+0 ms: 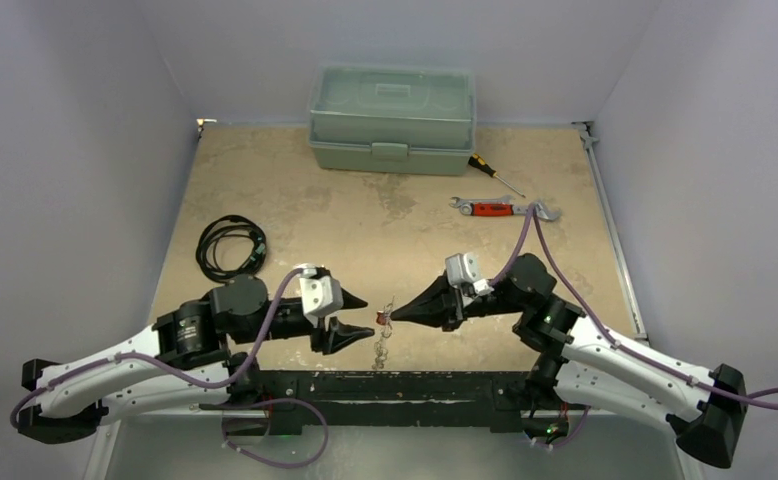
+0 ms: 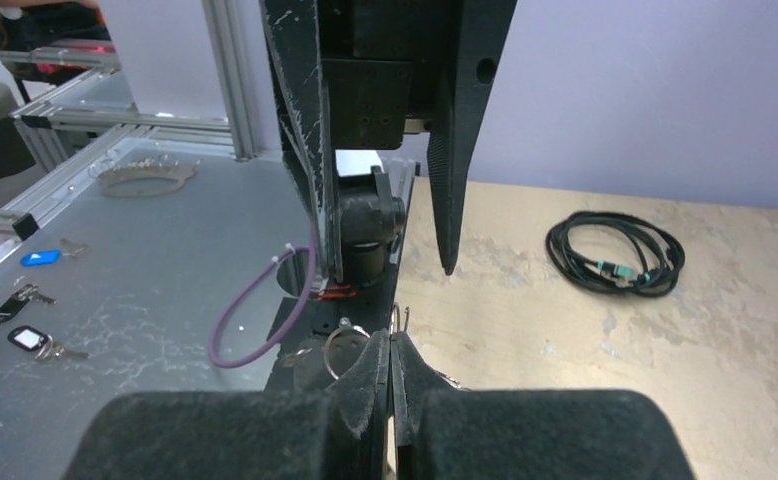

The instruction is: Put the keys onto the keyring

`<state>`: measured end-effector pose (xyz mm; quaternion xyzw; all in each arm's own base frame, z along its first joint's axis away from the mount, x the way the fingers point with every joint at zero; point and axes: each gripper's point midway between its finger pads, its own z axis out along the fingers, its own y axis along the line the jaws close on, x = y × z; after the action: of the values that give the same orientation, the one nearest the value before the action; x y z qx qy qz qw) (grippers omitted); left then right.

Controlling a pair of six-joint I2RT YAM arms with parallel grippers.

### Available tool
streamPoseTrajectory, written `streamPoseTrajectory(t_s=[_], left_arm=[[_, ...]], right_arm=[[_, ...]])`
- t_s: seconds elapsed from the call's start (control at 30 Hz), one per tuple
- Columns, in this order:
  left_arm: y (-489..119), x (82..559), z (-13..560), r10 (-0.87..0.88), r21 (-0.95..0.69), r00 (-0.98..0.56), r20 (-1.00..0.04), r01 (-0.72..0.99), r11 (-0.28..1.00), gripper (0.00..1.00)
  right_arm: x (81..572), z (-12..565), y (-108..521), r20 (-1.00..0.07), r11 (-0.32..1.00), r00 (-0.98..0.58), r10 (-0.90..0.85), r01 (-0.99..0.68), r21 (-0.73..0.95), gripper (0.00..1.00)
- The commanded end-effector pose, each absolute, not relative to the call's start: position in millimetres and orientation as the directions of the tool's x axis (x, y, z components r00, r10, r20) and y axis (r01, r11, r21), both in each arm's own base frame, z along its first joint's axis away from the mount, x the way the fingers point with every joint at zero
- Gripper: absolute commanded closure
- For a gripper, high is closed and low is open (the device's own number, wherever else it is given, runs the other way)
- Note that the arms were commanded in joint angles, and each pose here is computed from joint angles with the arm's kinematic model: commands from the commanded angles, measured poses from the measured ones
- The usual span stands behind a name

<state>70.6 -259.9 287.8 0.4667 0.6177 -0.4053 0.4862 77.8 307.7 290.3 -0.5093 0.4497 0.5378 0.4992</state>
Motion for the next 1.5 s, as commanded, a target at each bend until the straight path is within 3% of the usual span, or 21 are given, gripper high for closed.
streamPoseTrajectory(t_s=[0.0, 0.17, 0.57, 0.83, 1.1, 1.47], left_arm=[[-257, 63, 317, 0.040, 0.002, -0.005, -0.999, 0.984, 0.180, 0.49], [-257, 51, 315, -0.031, 0.044, 0.048, -0.998, 0.992, 0.115, 0.45], [-266, 69, 279, 0.084, 0.136, 0.124, -0.989, 0.978, 0.157, 0.55], [-271, 93, 272, 0.149, 0.153, 0.118, -0.982, 0.955, 0.255, 0.66], [-272, 105, 284, 0.184, 0.272, 0.228, -0.956, 0.924, 0.268, 0.76], [-282, 101, 294, 0.179, 0.349, 0.316, -0.932, 0.915, 0.203, 0.74]], right_arm=[[62, 318, 302, -0.973, -0.154, 0.125, 0.195, -0.976, -0.156, 1.00], [60, 315, 298, -0.938, -0.129, 0.193, 0.287, -0.963, -0.237, 1.00], [105, 324, 273, -0.825, 0.268, 0.429, 0.367, -0.898, -0.348, 1.00], [101, 318, 276, -0.830, 0.242, 0.411, 0.376, -0.909, -0.340, 1.00], [92, 317, 278, -0.840, 0.185, 0.374, 0.393, -0.927, -0.326, 1.00], [88, 315, 281, -0.850, 0.151, 0.351, 0.392, -0.936, -0.317, 1.00]])
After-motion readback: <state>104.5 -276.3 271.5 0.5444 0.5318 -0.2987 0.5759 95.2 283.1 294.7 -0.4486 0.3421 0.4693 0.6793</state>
